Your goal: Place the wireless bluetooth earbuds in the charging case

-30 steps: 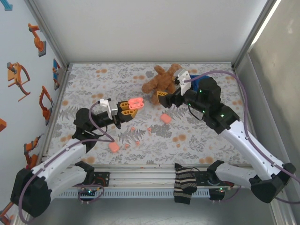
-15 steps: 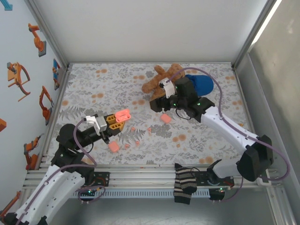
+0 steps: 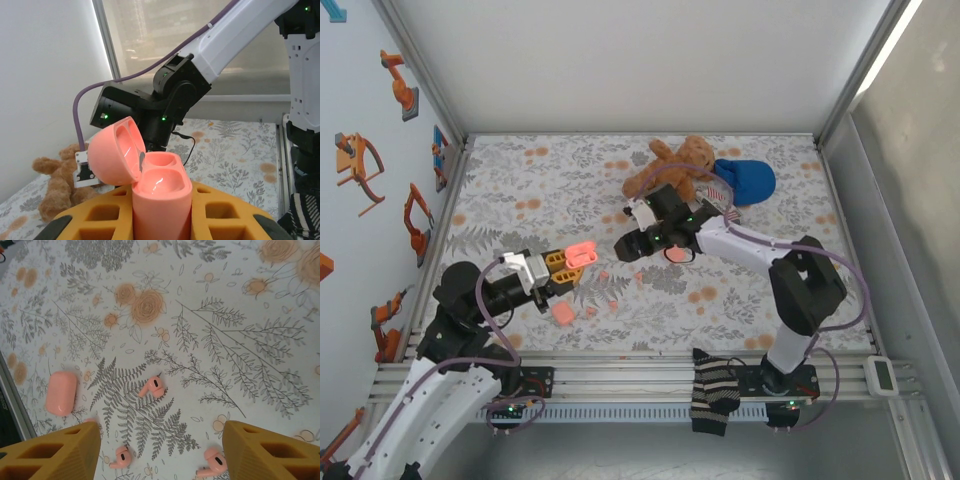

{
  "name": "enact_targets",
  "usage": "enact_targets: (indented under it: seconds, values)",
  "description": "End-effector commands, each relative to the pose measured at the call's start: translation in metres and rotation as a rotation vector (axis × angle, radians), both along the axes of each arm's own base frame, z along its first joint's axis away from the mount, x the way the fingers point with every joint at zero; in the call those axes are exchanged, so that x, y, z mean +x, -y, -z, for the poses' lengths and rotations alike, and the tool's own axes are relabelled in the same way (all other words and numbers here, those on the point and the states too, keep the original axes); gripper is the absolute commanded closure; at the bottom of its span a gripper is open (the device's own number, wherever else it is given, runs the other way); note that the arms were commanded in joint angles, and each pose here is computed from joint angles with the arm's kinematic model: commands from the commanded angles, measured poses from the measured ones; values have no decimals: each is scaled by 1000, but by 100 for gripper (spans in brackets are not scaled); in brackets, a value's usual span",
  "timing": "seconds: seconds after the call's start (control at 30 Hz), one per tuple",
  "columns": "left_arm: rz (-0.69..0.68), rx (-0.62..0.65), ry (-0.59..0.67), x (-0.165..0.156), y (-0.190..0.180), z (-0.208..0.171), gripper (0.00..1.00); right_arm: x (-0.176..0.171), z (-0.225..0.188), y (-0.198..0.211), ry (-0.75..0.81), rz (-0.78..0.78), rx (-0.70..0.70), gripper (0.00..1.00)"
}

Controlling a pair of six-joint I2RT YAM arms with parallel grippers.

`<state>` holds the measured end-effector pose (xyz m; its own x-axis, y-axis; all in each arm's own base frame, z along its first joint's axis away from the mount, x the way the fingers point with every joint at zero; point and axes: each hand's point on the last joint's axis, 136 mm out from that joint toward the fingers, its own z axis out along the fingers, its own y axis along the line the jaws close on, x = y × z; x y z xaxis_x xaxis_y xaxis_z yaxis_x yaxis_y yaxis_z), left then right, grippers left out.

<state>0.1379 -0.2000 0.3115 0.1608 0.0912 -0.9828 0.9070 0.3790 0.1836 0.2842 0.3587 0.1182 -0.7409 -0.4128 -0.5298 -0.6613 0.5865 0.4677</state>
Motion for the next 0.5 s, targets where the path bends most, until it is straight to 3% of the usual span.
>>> enact_targets:
  seconds: [0.0,0.47]
  values:
    - [11,1,9,4,2,7,100,-1,-2,-20,-15,-41,27,38]
    - [-13,-7,-34,14,-4,10,100,-13,56,-54,-108,-169,-67,52]
